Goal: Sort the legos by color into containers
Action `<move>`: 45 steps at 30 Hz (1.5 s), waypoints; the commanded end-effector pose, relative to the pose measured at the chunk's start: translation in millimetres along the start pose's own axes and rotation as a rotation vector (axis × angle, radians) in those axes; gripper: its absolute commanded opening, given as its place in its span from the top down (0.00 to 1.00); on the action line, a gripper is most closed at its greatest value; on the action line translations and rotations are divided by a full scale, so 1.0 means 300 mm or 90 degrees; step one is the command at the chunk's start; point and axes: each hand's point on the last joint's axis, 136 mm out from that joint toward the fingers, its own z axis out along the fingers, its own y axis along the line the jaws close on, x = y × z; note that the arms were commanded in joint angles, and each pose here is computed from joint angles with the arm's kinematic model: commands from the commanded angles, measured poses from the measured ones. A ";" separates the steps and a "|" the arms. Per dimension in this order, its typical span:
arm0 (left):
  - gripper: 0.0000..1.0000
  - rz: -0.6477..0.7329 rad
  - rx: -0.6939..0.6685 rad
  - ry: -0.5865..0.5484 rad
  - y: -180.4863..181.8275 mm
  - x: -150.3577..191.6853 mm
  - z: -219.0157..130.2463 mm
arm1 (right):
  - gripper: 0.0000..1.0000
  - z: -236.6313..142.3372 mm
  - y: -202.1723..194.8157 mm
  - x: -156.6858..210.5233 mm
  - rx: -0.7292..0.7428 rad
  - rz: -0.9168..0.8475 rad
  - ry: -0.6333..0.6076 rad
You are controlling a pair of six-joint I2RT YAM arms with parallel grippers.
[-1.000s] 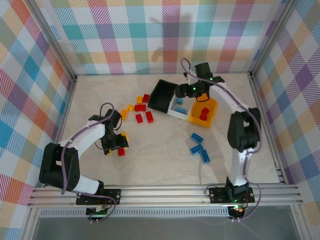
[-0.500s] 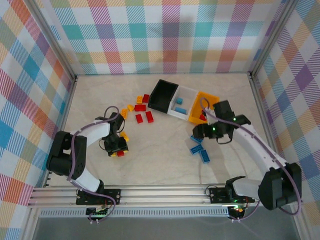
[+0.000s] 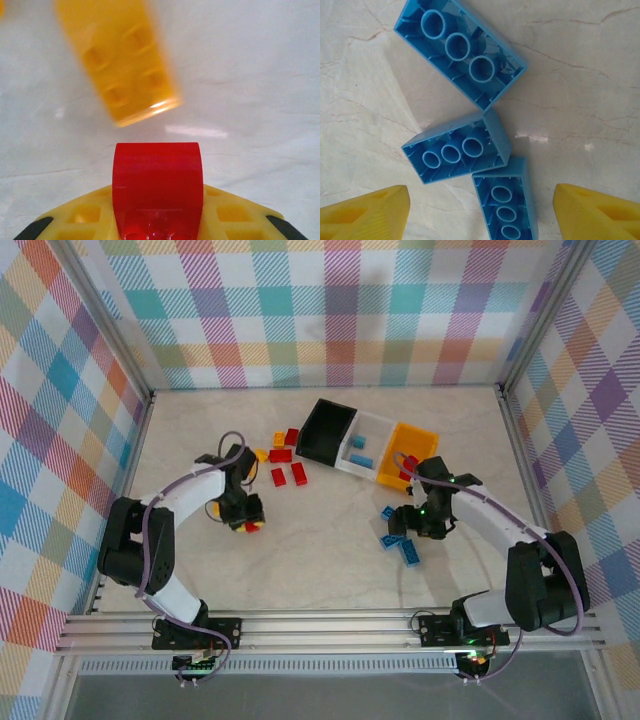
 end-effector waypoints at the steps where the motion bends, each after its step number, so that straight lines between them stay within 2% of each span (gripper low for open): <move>1: 0.73 0.045 0.078 -0.031 -0.156 -0.050 -0.107 | 0.24 0.000 0.012 -0.050 -0.003 -0.023 -0.037; 5: 0.73 0.078 0.142 -0.056 -0.329 -0.127 -0.173 | 0.21 -0.004 0.038 -0.140 -0.004 -0.118 -0.082; 12: 0.73 0.126 0.210 -0.071 -0.595 -0.256 -0.196 | 0.20 0.054 0.055 -0.231 0.005 -0.282 -0.058; 16: 0.73 0.144 0.237 -0.079 -0.724 -0.305 -0.203 | 0.21 0.083 0.062 -0.275 0.006 -0.334 -0.049; 25: 0.72 0.173 0.313 -0.076 -0.981 -0.346 -0.189 | 0.33 0.137 0.082 -0.275 -0.007 -0.392 -0.006; 31: 0.71 0.196 0.423 -0.073 -1.232 -0.331 -0.173 | 0.30 0.114 0.110 -0.260 -0.020 -0.367 -0.057; 34: 0.71 0.180 0.470 -0.052 -1.312 -0.318 -0.129 | 0.26 0.089 0.126 -0.250 -0.036 -0.355 -0.097; 38: 0.69 0.158 0.505 -0.027 -1.368 -0.309 -0.065 | 0.25 0.092 0.108 -0.224 -0.026 -0.363 -0.084; 41: 0.53 0.153 0.518 -0.015 -1.393 -0.297 -0.034 | 0.25 0.098 0.097 -0.213 -0.019 -0.372 -0.077; 43: 0.49 0.154 0.517 -0.015 -1.394 -0.295 -0.028 | 0.24 0.103 0.095 -0.216 -0.017 -0.372 -0.077; 45: 0.40 0.156 0.516 -0.019 -1.393 -0.296 -0.036 | 0.25 0.110 0.093 -0.219 -0.016 -0.373 -0.075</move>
